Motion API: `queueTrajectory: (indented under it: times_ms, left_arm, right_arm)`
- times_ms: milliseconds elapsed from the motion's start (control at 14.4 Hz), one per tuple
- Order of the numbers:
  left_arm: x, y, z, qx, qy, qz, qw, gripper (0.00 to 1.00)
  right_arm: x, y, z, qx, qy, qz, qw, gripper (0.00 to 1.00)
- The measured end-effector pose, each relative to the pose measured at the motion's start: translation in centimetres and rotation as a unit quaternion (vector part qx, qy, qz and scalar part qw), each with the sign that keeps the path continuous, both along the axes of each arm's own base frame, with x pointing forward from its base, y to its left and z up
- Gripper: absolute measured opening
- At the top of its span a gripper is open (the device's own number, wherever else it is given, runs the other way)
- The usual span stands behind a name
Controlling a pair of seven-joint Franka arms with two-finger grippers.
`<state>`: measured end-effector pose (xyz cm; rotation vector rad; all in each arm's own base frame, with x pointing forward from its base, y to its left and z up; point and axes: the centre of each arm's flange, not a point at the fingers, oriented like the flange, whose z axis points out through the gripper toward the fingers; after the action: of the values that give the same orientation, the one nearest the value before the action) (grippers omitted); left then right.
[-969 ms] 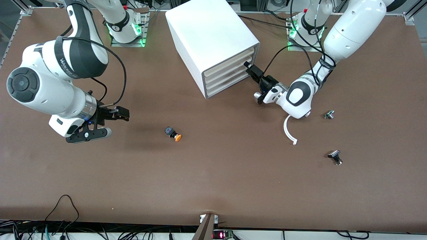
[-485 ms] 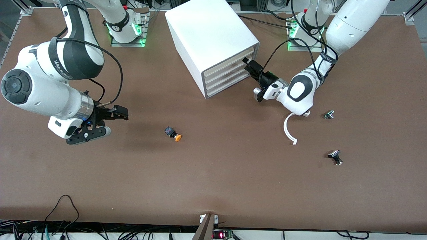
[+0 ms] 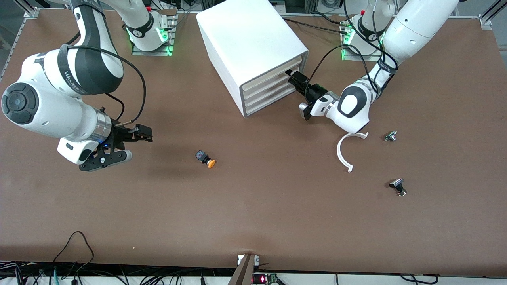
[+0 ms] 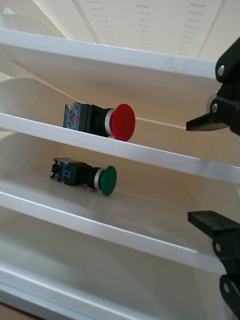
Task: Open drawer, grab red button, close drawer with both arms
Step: 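Grasp the drawer front with the left gripper, then pull the drawer open with the left gripper while the right gripper approaches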
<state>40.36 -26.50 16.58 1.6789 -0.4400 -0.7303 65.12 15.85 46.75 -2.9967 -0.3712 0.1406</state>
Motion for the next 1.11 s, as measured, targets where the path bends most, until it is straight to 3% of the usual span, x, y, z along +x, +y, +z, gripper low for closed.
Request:
queueTrajectory:
  times_ms: [138,346,554,831,1108]
  left_arm:
    - [-0.4,-0.7,0.1,-0.005,0.006,0.004,1.0,0.68]
    - [-0.5,-0.9,0.2,-0.007,0.007,0.005,1.0,0.34]
    - [-0.6,-0.9,0.1,-0.012,-0.003,0.005,1.0,0.11]
    - [0.4,0.2,0.0,-0.012,-0.014,0.017,1.0,0.11]
    - [6.0,6.9,0.6,0.007,-0.042,0.083,0.996,0.11]
  right_arm:
    - [-0.1,0.0,0.0,0.0,0.005,0.001,1.0,1.0]
    - [-0.5,1.4,0.0,0.006,0.007,0.015,1.0,1.0]
    - [-1.2,5.8,2.8,0.033,-0.017,0.056,0.998,1.0]
    - [-2.6,10.7,5.1,0.058,-0.04,0.134,0.989,1.0]
    - [-3.9,14.1,5.6,0.069,-0.06,0.24,0.967,1.0]
